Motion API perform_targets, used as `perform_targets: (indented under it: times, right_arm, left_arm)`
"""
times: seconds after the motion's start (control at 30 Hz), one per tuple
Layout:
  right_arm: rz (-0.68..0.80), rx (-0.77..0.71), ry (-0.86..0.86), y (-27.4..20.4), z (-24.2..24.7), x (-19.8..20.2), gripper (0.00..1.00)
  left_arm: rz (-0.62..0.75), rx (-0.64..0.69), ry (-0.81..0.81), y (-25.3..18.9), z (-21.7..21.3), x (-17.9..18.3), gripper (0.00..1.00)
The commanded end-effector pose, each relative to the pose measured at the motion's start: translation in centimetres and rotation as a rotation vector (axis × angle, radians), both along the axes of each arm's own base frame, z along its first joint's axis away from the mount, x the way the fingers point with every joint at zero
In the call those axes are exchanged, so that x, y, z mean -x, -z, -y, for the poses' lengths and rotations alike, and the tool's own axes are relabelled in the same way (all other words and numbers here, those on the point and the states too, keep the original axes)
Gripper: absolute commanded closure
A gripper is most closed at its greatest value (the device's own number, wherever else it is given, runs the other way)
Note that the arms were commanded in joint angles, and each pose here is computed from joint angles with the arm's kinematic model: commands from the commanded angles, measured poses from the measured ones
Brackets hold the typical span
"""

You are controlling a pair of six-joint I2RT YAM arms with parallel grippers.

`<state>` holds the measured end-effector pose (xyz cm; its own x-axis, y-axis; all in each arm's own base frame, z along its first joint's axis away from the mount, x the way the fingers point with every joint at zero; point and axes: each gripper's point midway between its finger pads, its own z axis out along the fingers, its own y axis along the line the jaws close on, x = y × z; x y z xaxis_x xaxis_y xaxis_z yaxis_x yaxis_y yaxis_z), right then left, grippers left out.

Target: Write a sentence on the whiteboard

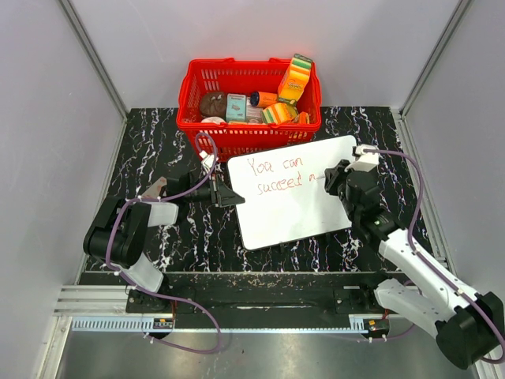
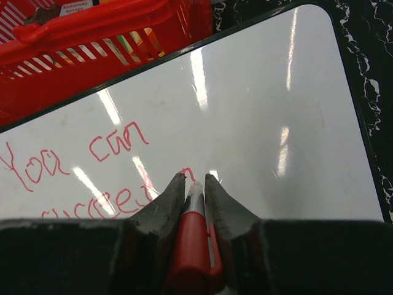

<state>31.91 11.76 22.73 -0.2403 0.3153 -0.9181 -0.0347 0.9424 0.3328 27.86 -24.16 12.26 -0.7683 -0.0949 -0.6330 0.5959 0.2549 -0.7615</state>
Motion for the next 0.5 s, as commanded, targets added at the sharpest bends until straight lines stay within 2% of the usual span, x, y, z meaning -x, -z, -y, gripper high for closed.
perform_targets:
  times: [0.0, 0.47]
  right_arm:
    - [0.044, 0.006, 0.054, -1.9, 0.6, -1.4, 1.0]
    - [0.084, 0.011, 0.071, -3.6, 0.9, -2.4, 1.0]
  left_arm:
    - [0.135, -0.008, 0.019, -0.5, 0.5, -0.6, 1.0]
    - [0.135, -0.007, 0.019, -0.5, 0.5, -0.6, 1.0]
